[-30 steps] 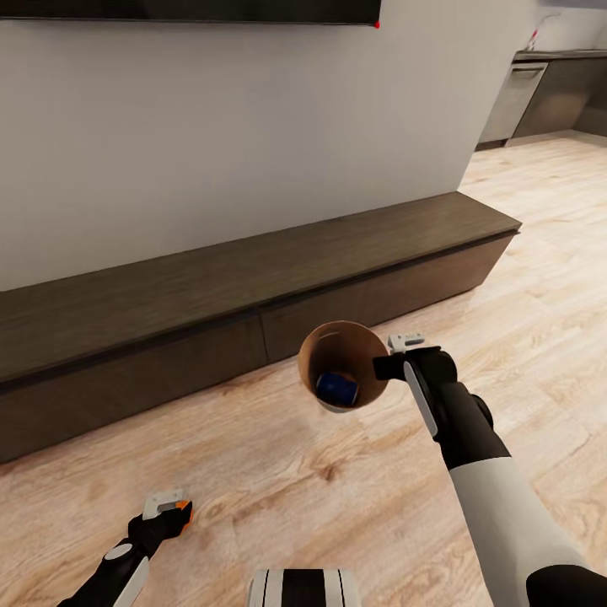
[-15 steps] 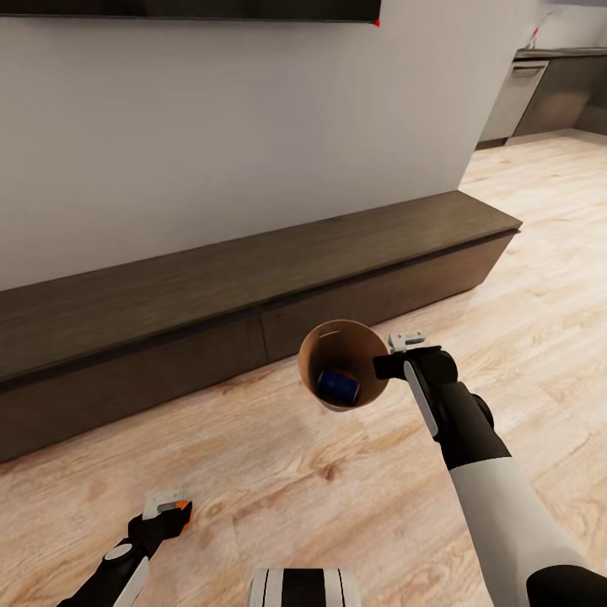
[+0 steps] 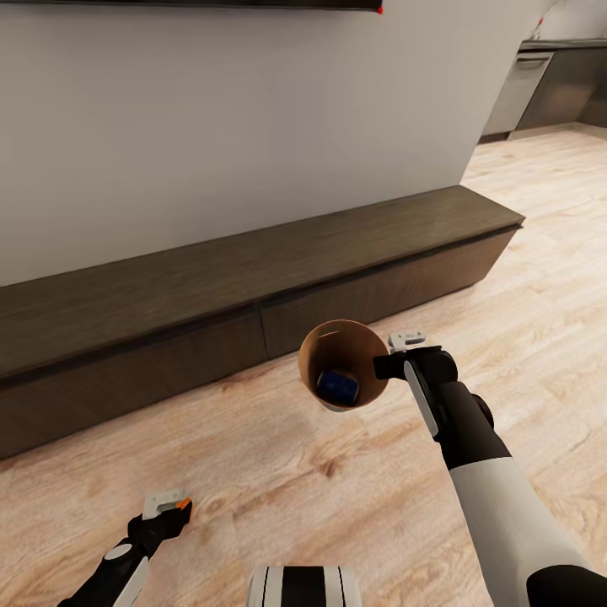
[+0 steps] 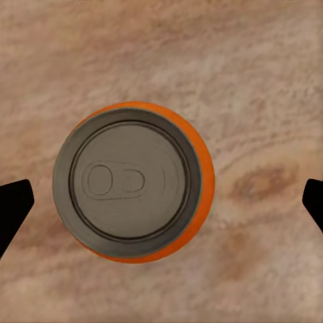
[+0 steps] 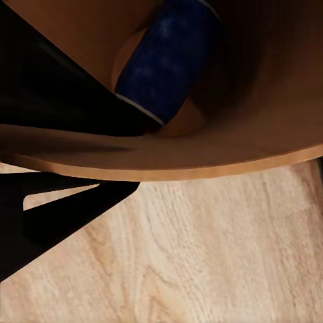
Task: Put the three can of soda from the living room inside the tash can in the kitchen.
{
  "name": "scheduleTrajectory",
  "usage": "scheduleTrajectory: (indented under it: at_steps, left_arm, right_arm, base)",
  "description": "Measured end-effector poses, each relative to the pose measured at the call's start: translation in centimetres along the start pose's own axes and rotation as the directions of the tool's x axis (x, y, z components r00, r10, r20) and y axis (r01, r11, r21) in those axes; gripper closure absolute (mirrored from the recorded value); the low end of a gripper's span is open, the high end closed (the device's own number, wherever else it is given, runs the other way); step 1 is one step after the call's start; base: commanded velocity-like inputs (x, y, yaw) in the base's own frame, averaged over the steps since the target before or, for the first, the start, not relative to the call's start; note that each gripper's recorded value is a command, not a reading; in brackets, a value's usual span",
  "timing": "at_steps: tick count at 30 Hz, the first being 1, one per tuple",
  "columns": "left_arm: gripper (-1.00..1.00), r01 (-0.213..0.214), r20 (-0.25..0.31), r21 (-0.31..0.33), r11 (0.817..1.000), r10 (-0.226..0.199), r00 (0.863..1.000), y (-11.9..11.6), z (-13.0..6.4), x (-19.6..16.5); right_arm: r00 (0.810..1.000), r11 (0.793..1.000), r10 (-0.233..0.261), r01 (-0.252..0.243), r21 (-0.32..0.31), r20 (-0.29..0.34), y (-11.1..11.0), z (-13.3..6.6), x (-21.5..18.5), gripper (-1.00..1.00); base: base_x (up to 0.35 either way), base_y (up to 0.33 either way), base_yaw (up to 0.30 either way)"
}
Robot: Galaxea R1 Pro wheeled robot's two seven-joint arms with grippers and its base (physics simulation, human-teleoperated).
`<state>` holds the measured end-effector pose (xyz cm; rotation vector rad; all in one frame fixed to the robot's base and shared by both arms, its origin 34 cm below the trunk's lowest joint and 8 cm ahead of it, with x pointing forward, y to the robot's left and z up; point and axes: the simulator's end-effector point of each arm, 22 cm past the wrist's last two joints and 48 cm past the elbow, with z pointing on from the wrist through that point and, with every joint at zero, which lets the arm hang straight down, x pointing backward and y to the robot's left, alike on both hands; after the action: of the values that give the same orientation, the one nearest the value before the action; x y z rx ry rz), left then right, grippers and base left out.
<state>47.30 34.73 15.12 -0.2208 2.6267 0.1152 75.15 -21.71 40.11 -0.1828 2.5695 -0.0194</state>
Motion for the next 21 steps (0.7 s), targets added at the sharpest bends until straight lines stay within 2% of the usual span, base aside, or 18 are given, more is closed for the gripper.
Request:
scheduleTrajectory:
  at_steps: [8, 21]
  left_arm:
    - [-1.0, 0.0, -0.001, 0.005, 1.0, 0.0, 1.0, -0.09, 0.01, 0.03]
    - [-1.0, -0.001, -0.005, 0.005, 1.0, 0.001, 1.0, -0.1, 0.08, 0.23]
  right_arm:
    - [1.0, 1.0, 0.003, -0.003, -0.005, -0.001, 0.12, 0.03, 0.03, 1.0]
    - [1.0, 1.0, -0.001, 0.001, 0.001, -0.005, -0.01, 0.24, 0.23, 1.0]
  base:
    - [0.107, 0.071, 0.0]
    - [0.008, 0.005, 0.0]
